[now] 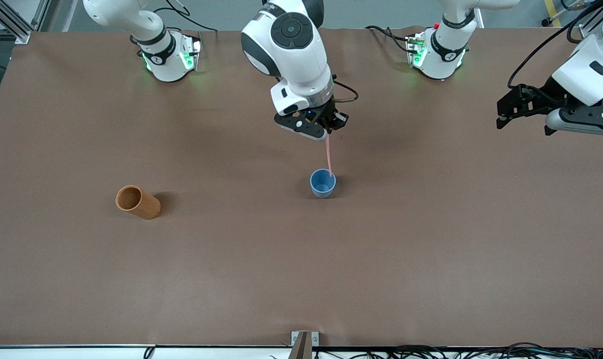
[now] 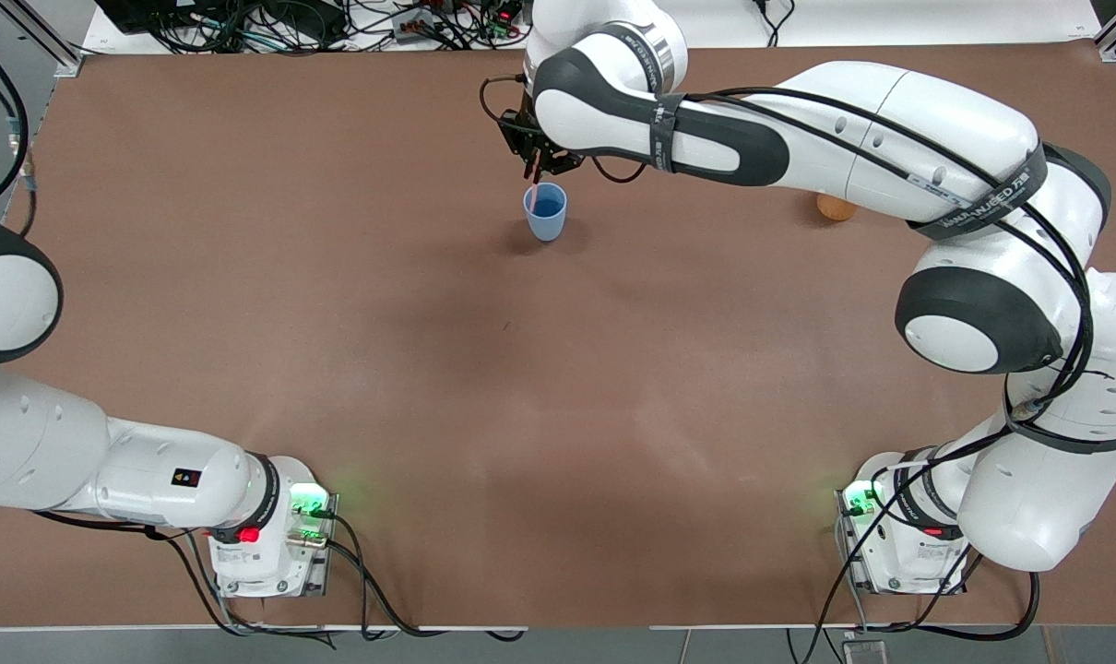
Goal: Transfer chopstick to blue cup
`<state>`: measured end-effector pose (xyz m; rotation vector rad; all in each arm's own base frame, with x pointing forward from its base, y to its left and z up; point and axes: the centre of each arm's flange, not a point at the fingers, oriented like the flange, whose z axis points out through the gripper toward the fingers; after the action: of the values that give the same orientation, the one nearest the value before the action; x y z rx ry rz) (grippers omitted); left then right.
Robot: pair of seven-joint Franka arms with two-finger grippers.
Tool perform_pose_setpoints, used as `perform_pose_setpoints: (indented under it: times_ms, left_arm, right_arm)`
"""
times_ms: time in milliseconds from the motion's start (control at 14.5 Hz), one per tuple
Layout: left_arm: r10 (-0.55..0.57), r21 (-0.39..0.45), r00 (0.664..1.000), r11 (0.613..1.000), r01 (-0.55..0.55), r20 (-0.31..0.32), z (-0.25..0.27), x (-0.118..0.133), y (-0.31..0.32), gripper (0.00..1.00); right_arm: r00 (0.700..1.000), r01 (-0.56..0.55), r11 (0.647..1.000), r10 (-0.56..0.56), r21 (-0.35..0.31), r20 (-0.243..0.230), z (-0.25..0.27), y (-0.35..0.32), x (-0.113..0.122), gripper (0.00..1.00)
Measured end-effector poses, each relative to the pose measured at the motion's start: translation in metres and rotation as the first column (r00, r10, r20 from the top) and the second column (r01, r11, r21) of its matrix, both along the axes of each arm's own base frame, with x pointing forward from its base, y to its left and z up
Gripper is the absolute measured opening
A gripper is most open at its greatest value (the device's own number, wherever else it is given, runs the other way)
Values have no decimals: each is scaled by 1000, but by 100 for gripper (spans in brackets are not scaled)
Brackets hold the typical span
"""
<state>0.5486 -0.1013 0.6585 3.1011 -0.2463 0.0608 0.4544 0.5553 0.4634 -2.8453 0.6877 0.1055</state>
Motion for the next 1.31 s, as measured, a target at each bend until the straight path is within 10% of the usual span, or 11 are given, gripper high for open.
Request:
perform_pose_setpoints:
  times_ms: [208,1314]
  left_arm:
    - [0,0,1000,1000,0,0,0,0,0,100]
    - [1,1,1000,1000,-1,-5,-3,2,0,100]
  right_arm:
    - [1000,5,1000,-5,-5,4,0,-3,3,47]
    - [984,-173,965,162,-199,-66,125,-353,95,92]
